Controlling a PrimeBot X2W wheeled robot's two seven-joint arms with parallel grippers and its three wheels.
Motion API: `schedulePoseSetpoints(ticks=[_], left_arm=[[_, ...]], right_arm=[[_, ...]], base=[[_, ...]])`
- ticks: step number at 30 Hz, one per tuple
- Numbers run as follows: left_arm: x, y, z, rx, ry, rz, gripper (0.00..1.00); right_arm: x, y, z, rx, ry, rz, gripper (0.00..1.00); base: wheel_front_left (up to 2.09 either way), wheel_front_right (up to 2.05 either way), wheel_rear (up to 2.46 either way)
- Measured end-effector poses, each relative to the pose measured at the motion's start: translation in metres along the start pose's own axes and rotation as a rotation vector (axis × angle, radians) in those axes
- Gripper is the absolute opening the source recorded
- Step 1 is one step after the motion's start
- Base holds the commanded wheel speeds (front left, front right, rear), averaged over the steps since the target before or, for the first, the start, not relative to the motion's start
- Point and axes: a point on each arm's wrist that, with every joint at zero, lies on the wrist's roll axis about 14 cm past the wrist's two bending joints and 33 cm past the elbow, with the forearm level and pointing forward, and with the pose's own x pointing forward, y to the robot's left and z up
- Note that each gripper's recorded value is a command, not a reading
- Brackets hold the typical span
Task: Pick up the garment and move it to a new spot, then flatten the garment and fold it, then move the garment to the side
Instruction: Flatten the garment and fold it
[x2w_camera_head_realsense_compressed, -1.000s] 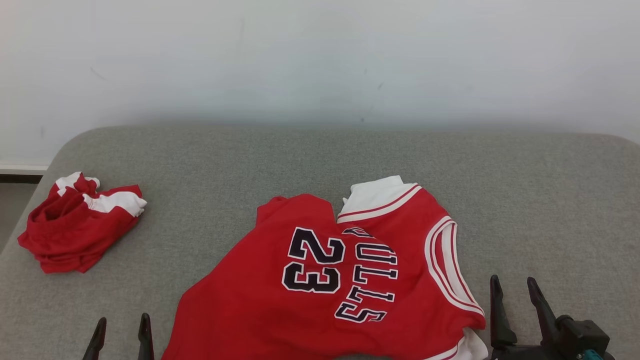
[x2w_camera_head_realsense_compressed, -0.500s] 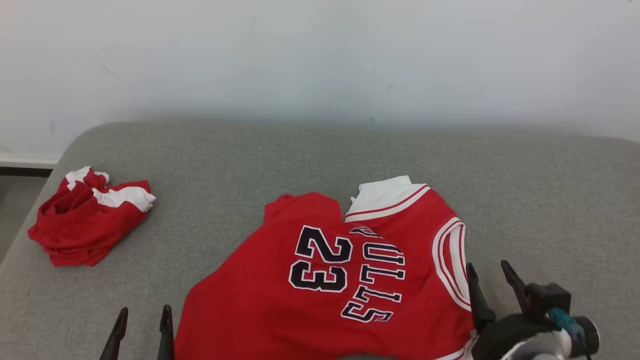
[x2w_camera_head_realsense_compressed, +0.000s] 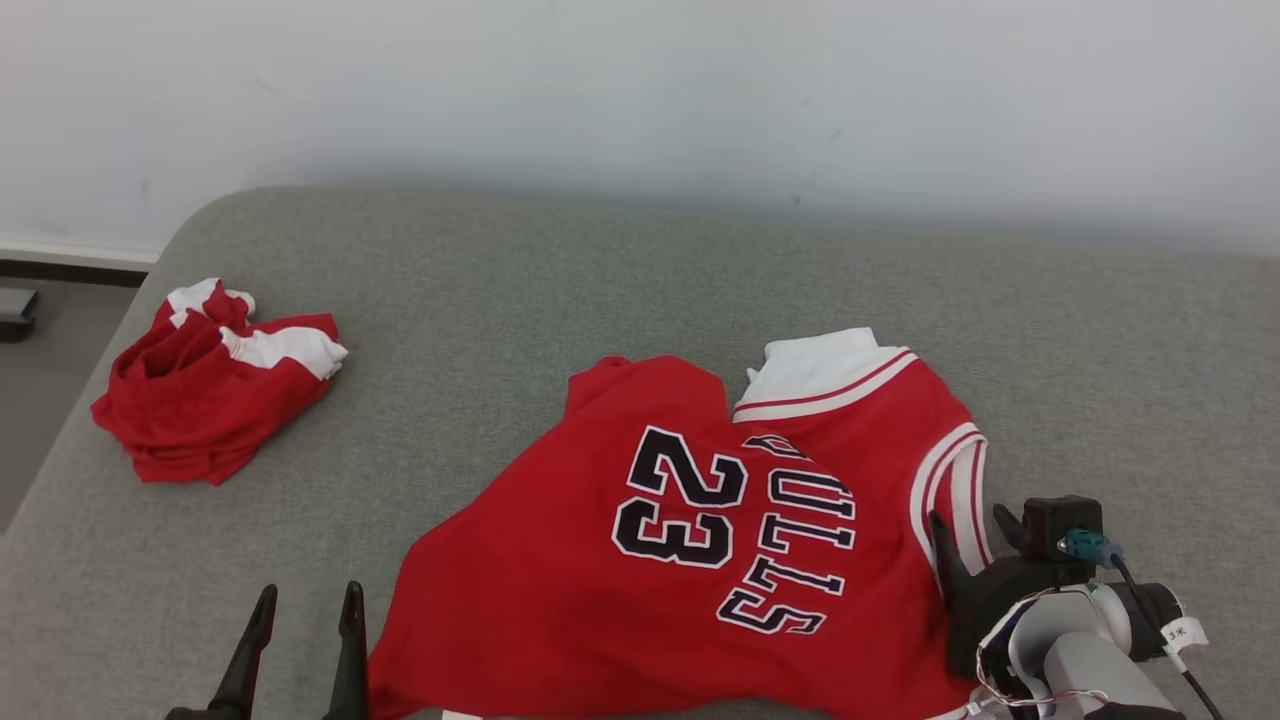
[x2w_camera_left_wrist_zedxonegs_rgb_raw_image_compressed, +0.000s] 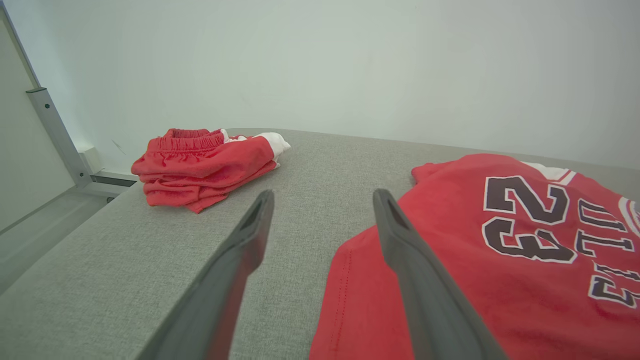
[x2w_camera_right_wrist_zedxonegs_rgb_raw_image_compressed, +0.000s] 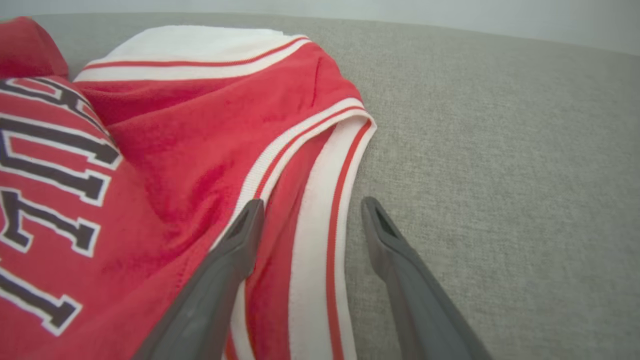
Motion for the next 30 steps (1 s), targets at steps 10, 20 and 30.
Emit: schedulePoseSetpoints(ticks=[10,20,30], left_arm=[[0.000,0.010,-0.005,-0.008,0.018,0.035,1.00],[0.015,0.004,-0.013,-0.019,0.039,0.025,1.00],[0.020,0.004,-0.022,-0.031,0.066,0.032,1.00]], right_arm=[[0.019,0.009,-0.013,-0.024,0.103,0.029,0.00],[0.057,-0.036,0.081,-0.052,-0.116,-0.050,0.00],[0.077,-0.068,0.120,-0.057,-0.196,-0.121,0.00]], base=[[0.00,0.00,0.00],[0.00,0.00,0.00],[0.00,0.00,0.00]])
